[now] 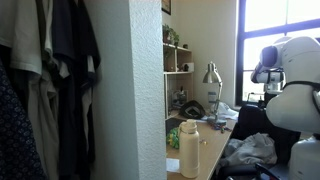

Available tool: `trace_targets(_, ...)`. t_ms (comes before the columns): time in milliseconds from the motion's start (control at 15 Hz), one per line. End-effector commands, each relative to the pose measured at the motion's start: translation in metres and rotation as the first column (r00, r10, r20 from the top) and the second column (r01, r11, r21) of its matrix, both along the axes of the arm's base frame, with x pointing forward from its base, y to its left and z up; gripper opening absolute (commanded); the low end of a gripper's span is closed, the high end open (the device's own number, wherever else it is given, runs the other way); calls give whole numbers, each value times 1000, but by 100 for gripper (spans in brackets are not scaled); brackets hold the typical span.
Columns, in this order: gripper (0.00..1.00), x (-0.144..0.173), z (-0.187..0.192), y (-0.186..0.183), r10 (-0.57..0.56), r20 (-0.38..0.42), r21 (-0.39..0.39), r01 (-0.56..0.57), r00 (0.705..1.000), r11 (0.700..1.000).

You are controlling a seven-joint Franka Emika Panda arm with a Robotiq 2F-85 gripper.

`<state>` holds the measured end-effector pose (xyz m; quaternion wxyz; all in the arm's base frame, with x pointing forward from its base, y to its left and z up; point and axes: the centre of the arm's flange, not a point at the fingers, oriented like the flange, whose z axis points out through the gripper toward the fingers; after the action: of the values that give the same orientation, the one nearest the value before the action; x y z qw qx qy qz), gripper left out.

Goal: Push the chair towards the table.

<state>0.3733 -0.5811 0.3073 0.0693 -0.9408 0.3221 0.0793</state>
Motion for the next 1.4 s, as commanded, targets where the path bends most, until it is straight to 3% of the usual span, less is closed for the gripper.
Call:
trace_targets(0, 100, 44, 5, 69, 130, 17, 96, -131, 991, 987)
trace_targets(533, 100, 63, 13, 138, 214, -17, 261, -203, 977, 944)
trace_targets(1000, 100, 98, 22, 204, 318, -2, 339, -299, 948, 892)
trace_targets(1133, 100, 110, 28, 219, 339, 14, 346, -322, 941, 881)
trace_targets(1333, 100, 118, 45, 233, 340, 39, 310, -335, 940, 890)
